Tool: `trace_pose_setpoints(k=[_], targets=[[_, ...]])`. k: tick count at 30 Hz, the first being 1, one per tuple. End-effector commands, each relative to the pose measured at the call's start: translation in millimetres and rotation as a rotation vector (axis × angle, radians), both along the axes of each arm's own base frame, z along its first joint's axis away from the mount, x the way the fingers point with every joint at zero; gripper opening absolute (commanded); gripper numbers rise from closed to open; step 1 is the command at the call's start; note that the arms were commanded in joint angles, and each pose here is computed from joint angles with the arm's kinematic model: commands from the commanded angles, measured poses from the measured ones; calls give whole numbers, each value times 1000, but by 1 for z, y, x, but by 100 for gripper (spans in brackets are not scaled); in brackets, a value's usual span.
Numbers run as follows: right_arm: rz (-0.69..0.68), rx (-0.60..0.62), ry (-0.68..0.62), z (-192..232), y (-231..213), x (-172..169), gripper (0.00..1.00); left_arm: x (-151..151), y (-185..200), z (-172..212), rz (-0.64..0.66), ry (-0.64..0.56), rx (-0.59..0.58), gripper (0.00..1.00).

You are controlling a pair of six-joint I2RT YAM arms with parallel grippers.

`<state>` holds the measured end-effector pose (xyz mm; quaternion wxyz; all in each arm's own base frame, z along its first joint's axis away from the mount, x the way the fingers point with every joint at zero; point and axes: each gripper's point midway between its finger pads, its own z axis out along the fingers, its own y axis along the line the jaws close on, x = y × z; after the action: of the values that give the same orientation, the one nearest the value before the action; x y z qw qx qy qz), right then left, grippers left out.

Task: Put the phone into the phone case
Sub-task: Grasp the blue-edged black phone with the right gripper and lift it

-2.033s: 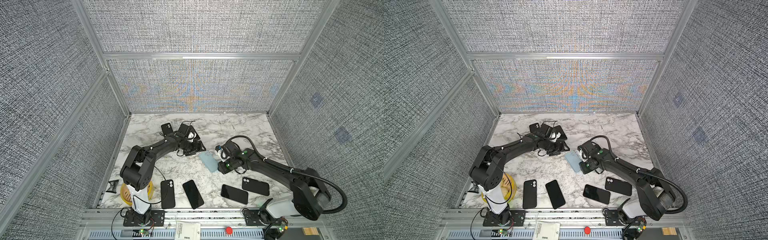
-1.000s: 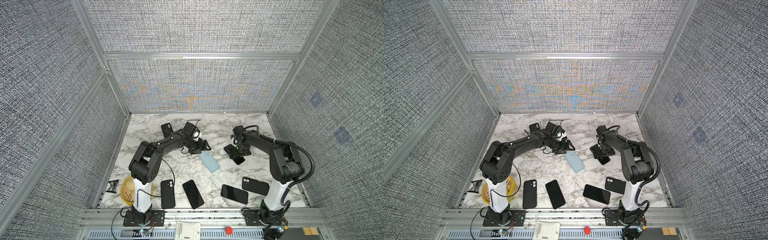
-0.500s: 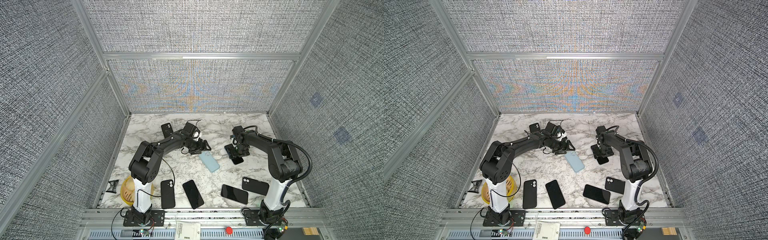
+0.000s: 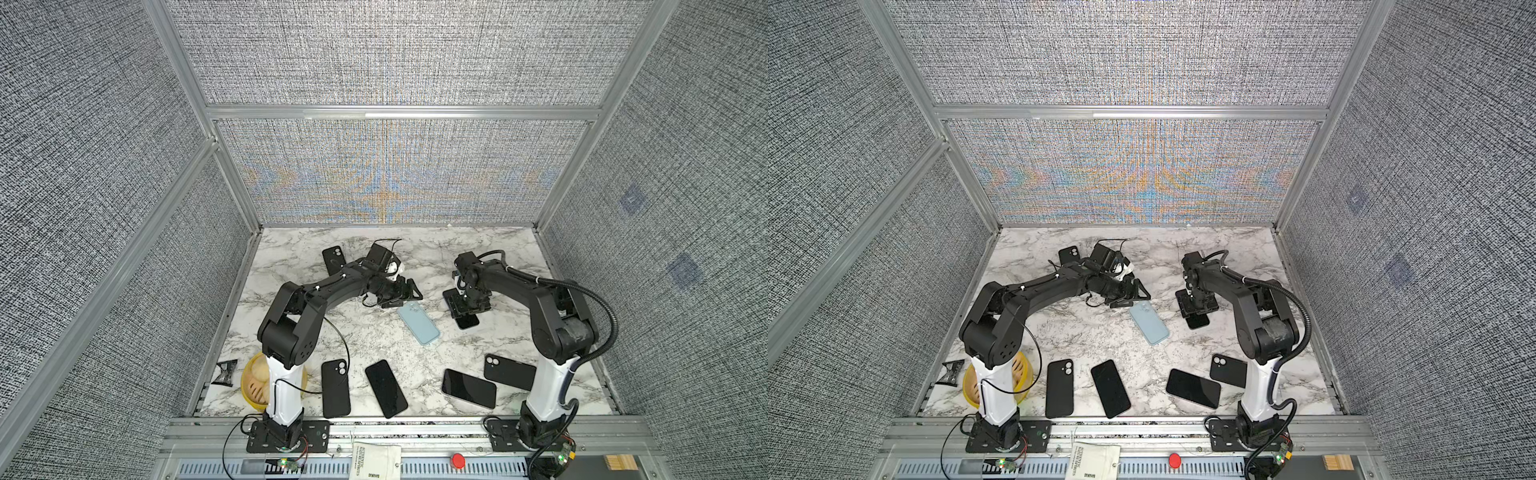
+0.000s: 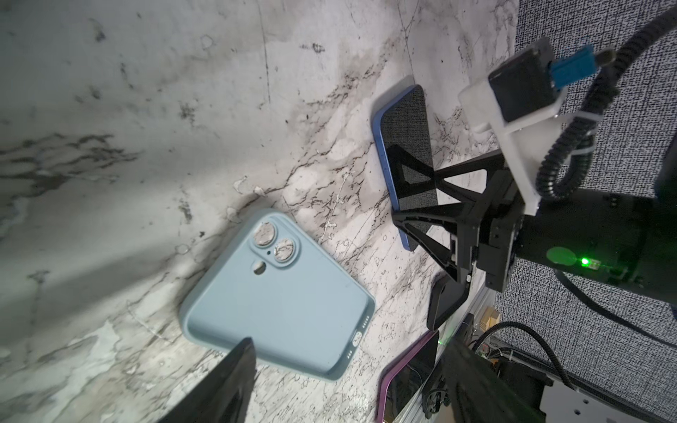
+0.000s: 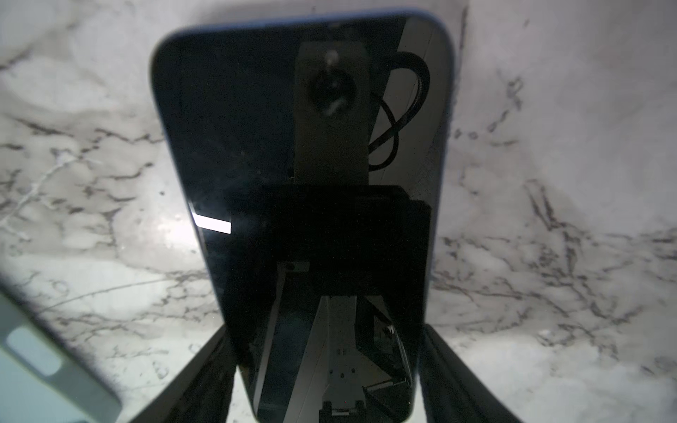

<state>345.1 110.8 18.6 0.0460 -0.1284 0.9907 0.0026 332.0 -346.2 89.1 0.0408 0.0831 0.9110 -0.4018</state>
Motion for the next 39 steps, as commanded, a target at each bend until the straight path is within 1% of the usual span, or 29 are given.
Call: trace_pose_setpoints(k=[1,9,11,15,23,28,33,35,36,39], targets=[[-2,46,-22,8,8,-2,64,1,-1,7,-1,-10,-25,82],[27,92,-68,21,18,-6,62,7,-11,8,5,0,-90,78],[38,109,-80,23,24,-6,61,10,-15,15,3,-9,-113,77],[77,139,-99,29,40,-11,61,13,-24,10,-4,16,-152,75],[152,218,-139,39,74,-21,60,17,-36,5,-17,41,-216,68],[175,256,-160,45,84,-25,60,21,-40,3,-19,43,-249,63],[185,270,-169,49,87,-27,60,26,-38,0,-9,39,-263,53],[186,284,-178,51,88,-28,60,27,-39,1,-10,37,-283,45],[185,287,-178,51,89,-28,60,26,-40,2,-12,37,-290,42],[191,294,-179,51,91,-29,60,26,-38,3,-11,25,-298,37]])
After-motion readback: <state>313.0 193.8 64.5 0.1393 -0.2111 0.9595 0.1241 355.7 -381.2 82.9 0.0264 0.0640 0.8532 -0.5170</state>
